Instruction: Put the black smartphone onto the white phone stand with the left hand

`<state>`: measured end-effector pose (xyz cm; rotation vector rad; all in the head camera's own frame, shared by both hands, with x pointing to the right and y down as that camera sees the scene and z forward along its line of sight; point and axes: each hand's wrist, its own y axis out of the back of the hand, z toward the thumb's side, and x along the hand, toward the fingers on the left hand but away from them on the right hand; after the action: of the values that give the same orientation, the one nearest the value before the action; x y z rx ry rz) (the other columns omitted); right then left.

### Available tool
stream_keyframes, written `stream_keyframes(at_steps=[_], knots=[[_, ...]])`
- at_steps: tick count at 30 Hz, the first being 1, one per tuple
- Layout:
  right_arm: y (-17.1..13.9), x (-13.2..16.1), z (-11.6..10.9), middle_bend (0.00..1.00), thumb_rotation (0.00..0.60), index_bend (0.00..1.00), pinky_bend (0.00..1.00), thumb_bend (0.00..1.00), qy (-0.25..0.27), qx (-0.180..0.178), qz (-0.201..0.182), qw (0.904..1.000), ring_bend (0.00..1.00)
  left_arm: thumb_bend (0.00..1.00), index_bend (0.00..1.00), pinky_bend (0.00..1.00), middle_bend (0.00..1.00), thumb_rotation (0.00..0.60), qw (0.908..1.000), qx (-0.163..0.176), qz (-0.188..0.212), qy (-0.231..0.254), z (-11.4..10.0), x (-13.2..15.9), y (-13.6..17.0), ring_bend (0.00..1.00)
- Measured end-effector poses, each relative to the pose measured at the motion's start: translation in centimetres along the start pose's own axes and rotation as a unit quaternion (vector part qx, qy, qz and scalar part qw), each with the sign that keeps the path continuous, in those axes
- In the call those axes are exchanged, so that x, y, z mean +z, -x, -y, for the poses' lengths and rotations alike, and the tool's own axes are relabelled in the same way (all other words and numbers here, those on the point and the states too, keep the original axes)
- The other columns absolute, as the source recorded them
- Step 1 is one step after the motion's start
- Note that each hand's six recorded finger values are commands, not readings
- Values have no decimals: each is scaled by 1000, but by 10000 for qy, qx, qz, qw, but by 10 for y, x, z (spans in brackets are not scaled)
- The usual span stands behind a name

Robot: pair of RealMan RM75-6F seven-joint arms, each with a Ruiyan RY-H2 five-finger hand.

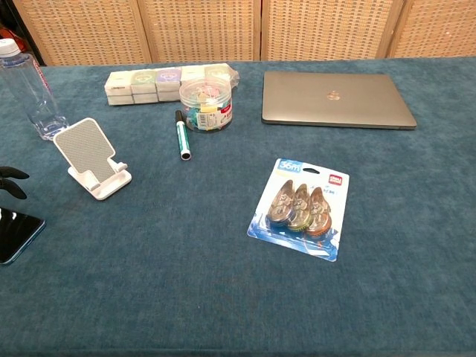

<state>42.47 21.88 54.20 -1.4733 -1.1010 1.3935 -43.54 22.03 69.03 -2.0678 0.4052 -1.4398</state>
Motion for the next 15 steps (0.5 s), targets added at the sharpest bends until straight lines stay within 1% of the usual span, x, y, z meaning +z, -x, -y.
stream_keyframes(at_steps=[6, 9, 13, 15], knots=[[1, -3, 0, 0, 600, 0, 0, 0, 27, 23, 63, 10000, 0, 1, 217, 143, 95, 600, 9999, -136, -6, 65, 4, -2, -5, 16], [2, -3, 1, 0, 600, 0, 0, 0, 41, 43, 67, 10000, 0, 6, 222, 190, 97, 600, 9998, -174, 6, 79, 6, -3, -7, 23], [2, -3, 2, 0, 600, 0, 0, 0, 49, 70, 79, 9999, 0, 18, 273, 235, 135, 600, 9998, -150, 30, 120, 6, -2, -9, 75], [2, -4, 3, 0, 600, 0, 0, 0, 56, 82, 90, 9999, 0, 34, 334, 267, 188, 600, 9999, -95, 33, 119, 6, -3, -10, 121]])
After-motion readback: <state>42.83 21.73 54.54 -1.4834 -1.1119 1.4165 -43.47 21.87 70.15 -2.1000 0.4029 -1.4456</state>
